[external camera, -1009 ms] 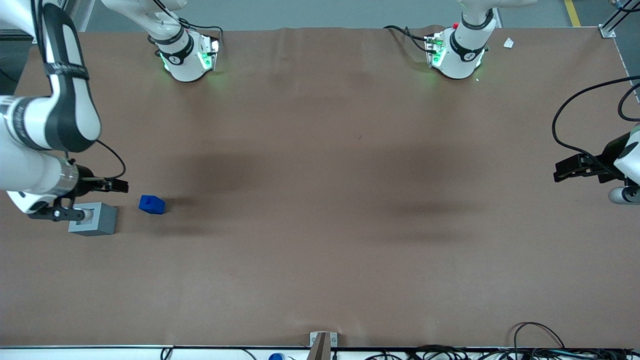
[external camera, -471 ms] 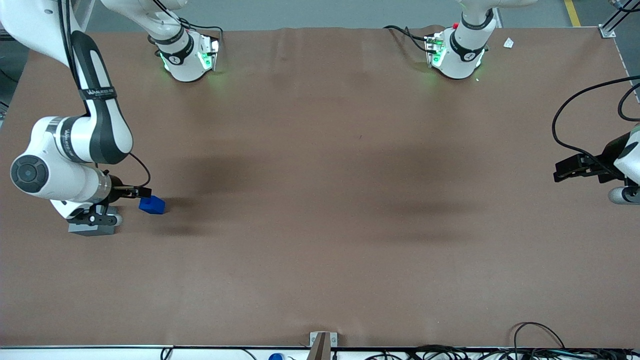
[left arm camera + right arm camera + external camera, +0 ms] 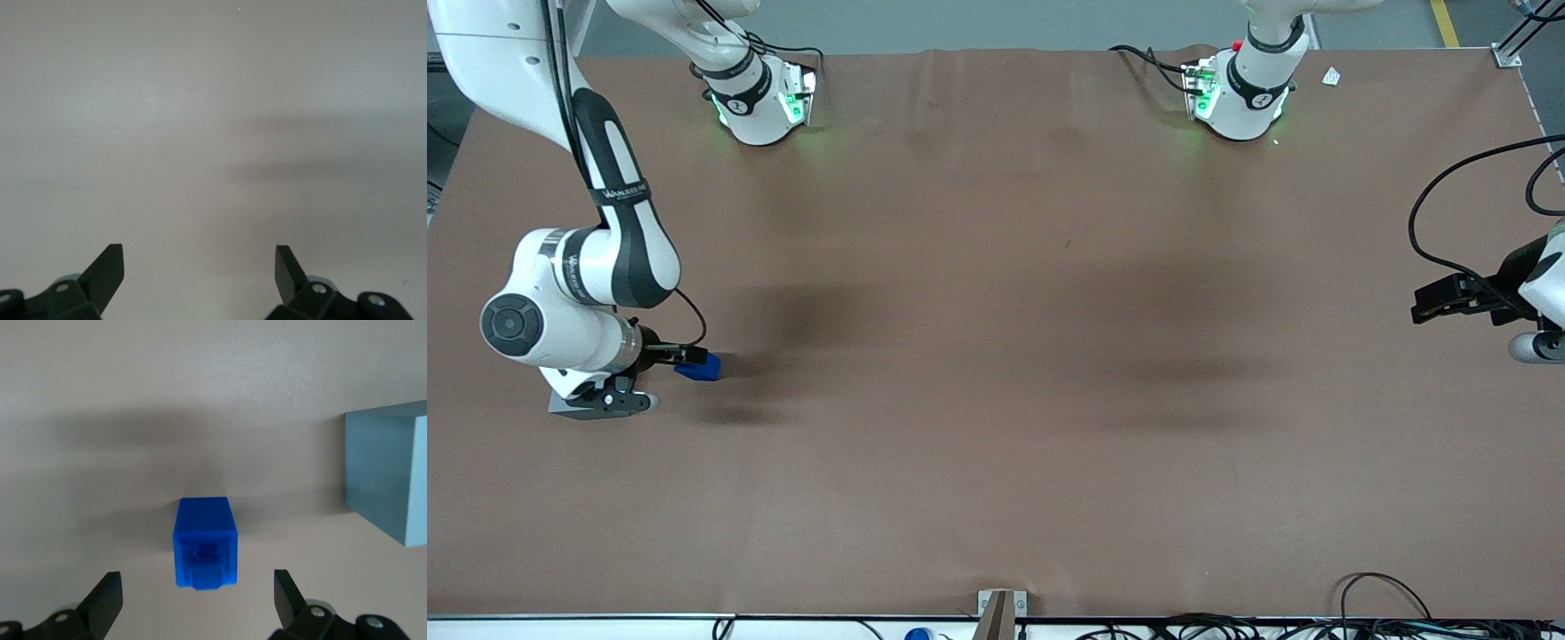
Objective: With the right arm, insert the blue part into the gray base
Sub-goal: 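Close the right gripper on the blue block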
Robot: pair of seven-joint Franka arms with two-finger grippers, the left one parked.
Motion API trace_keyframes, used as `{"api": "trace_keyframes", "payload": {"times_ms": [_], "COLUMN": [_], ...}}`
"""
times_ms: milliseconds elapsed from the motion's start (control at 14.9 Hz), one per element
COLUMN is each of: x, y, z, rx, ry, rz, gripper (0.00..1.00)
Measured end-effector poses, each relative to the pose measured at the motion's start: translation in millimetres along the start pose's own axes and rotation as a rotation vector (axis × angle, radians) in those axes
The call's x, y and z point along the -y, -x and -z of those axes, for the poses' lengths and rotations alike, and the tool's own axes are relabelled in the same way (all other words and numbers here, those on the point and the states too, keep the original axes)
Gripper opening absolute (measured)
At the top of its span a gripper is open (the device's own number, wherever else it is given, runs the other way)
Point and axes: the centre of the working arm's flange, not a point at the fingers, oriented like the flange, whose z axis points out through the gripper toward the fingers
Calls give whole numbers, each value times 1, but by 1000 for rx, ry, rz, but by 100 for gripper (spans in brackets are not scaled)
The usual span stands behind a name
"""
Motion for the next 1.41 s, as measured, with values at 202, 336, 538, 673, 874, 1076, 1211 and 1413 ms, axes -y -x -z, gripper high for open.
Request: {"api": "trace_keyframes", "payload": {"times_ms": [202, 336, 538, 673, 874, 1076, 1211, 1413], "x": [-2, -3, -4, -5, -5, -5, -5, -6], "y": [-3, -3, -3, -3, 0, 1, 1, 1], "z": [-16, -21, -21, -23, -30, -34, -34, -34], "rx": [9, 15, 17, 21, 36, 43, 43, 44], "ry": [3, 4, 4, 4, 5, 5, 5, 5], "rz": [-4, -4, -7, -8, -8, -8, -8, -10], "gripper": [97, 97, 89, 83, 75, 70, 67, 52]}}
